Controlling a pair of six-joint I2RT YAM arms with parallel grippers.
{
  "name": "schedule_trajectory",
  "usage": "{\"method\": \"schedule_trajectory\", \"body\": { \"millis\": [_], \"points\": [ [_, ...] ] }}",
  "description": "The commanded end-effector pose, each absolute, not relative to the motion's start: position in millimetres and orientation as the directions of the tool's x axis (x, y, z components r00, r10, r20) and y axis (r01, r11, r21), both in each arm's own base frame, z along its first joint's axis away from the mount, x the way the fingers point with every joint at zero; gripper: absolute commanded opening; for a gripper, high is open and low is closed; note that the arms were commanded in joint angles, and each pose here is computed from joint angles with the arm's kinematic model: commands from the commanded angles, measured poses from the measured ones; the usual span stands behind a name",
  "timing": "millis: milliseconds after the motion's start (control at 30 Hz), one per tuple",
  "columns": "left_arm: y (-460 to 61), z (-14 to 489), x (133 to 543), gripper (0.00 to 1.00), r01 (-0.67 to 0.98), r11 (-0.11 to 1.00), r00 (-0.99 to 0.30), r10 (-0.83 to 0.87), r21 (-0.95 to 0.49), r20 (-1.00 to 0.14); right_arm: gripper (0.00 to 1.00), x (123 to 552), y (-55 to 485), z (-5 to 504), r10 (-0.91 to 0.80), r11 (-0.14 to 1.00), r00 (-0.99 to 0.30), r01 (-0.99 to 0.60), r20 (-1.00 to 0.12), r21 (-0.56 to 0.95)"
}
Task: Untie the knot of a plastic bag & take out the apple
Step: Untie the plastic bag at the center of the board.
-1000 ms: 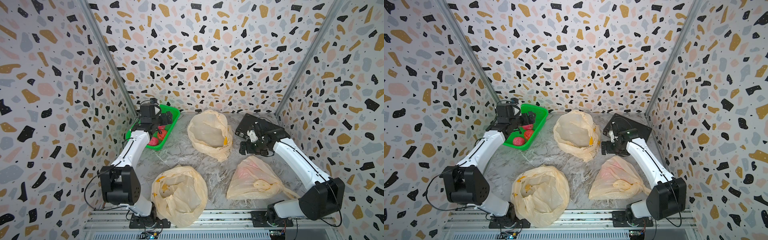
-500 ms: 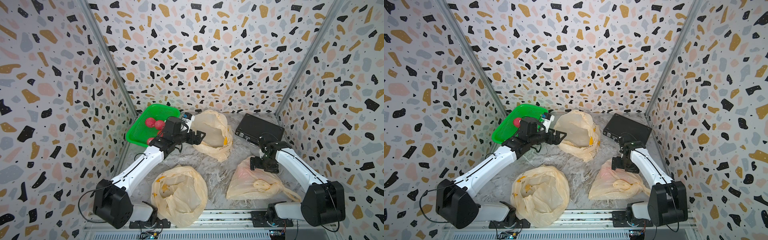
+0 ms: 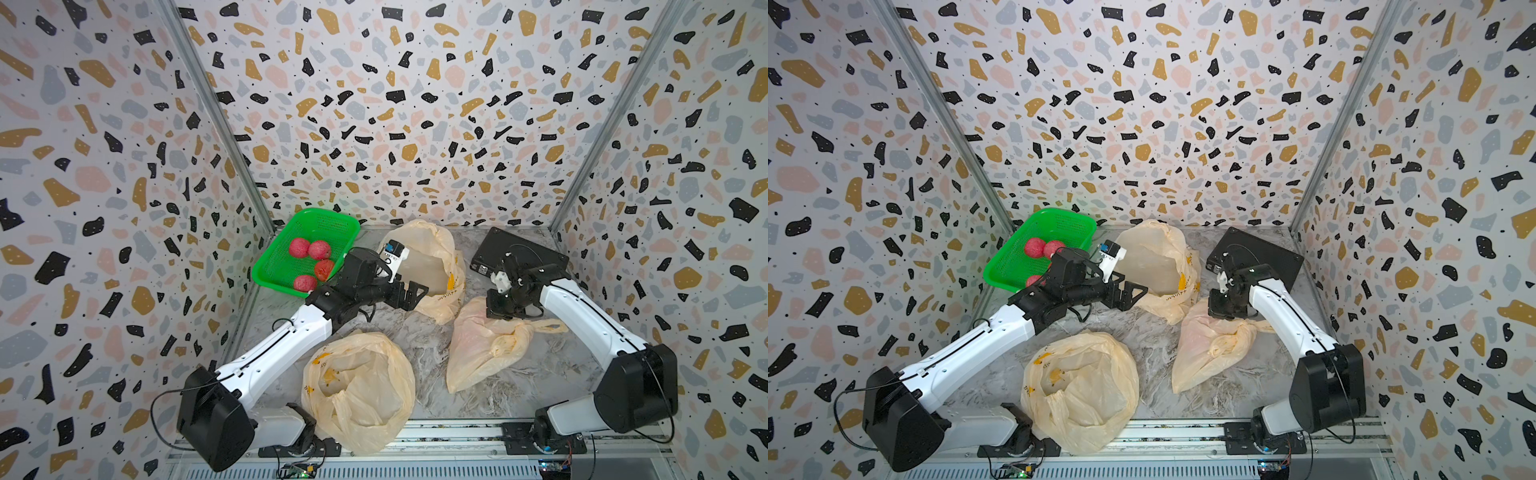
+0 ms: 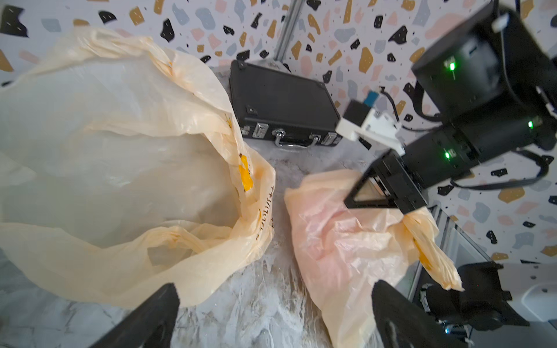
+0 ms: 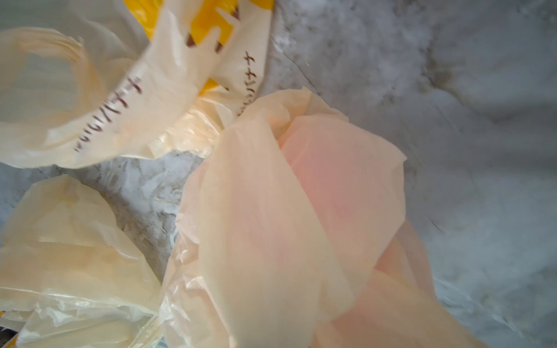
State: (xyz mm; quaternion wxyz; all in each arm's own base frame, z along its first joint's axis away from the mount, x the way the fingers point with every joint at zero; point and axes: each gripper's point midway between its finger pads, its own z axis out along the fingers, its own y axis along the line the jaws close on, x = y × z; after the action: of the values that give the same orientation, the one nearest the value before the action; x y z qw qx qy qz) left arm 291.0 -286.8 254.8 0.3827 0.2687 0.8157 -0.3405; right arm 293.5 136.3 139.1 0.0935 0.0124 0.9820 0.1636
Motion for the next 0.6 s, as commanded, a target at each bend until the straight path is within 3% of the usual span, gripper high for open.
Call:
{"method": "schedule_trajectory", "body": {
  "millis": [0, 133, 200, 367, 567],
  "points": [
    [-296.9, 245.4, 267.9, 0.99, 0.752, 0.583, -0.537, 0.268, -0.309, -0.800, 0.00, 311.7, 155.4, 130.9, 0.104, 0.929, -0.985, 0.045, -0.140, 0.368],
    [-309.0, 229.2, 253.5, 0.99, 0.769, 0.569, -0.529, 0.312, -0.291, -0.789, 0.00, 330.4, 175.9, 129.4, 0.111, 0.907, -0.983, 0.039, -0.149, 0.419],
    [-314.7, 227.1, 252.3, 0.99, 0.775, 0.568, -0.519, 0.323, -0.277, -0.791, 0.23, 332.7, 183.1, 133.5, 0.074, 0.904, -0.984, -0.002, -0.161, 0.428],
    [-332.2, 232.8, 260.3, 0.99, 0.795, 0.545, -0.496, 0.332, -0.266, -0.802, 0.59, 324.9, 165.9, 169.0, 0.004, 0.929, -0.959, -0.101, -0.284, 0.355],
    [-355.6, 248.1, 274.4, 0.99, 0.836, 0.497, -0.452, 0.379, -0.234, -0.808, 0.94, 286.6, 130.8, 213.2, -0.020, 0.956, -0.923, -0.130, -0.385, 0.262]
  ]
}}
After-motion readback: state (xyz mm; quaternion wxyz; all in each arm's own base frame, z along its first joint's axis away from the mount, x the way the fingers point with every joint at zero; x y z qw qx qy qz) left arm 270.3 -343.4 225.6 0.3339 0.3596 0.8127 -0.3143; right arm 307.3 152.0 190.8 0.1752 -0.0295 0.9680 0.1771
